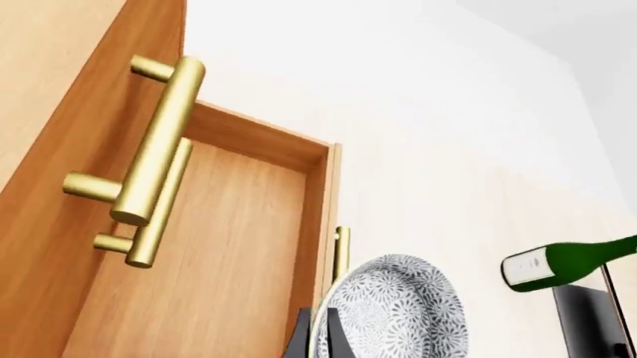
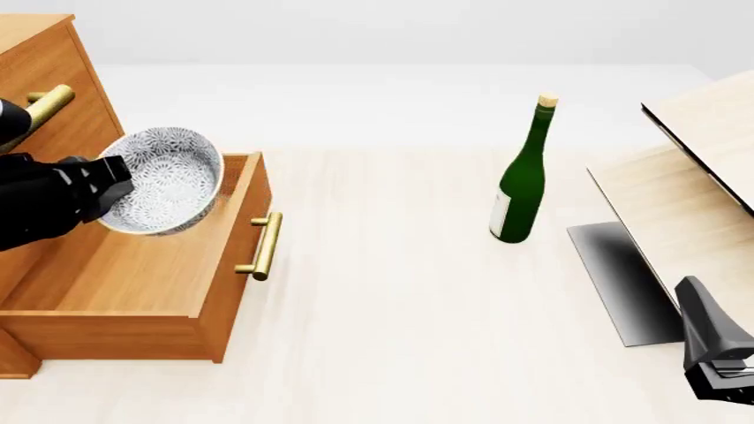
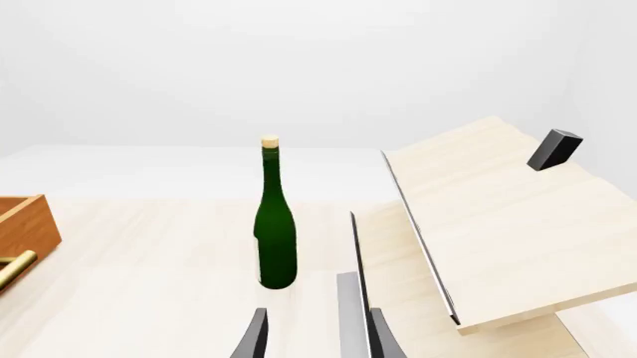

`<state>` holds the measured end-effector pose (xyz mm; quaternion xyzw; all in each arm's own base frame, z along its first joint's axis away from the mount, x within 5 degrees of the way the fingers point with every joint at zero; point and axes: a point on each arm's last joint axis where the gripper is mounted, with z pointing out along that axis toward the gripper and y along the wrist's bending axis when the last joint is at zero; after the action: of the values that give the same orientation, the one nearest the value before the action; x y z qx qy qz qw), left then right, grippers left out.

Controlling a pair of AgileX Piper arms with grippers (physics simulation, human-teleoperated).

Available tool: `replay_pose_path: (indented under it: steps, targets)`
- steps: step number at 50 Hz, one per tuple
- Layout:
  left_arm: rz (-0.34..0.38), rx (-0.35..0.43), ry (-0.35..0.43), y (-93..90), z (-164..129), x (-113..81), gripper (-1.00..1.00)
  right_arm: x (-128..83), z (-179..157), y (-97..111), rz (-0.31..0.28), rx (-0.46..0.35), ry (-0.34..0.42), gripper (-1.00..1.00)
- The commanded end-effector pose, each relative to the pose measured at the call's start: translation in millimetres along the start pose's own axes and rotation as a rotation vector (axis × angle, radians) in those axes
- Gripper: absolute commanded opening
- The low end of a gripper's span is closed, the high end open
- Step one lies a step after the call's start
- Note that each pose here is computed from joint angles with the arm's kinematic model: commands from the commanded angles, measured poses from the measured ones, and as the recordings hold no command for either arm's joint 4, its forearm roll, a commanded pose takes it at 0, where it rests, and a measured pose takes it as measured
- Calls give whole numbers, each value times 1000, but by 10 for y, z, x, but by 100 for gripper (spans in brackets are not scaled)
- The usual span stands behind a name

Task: Put the bowl in the bottom drawer of the cabinet and close it.

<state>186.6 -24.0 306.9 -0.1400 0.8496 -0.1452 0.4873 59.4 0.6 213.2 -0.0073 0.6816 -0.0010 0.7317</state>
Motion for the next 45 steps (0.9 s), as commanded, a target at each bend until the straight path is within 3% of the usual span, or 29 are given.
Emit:
replay_pose_path:
  steps: [1, 21, 45]
  targets:
    - [-52, -78, -25, 208, 89, 12, -100, 0, 0, 0, 0, 0, 0, 100]
    - [-99, -137, -40, 380, 317, -5, -100, 0, 0, 0, 0, 0, 0, 100]
    - [-137, -213, -19, 666, 665, 136, -100, 0, 0, 0, 0, 0, 0, 100]
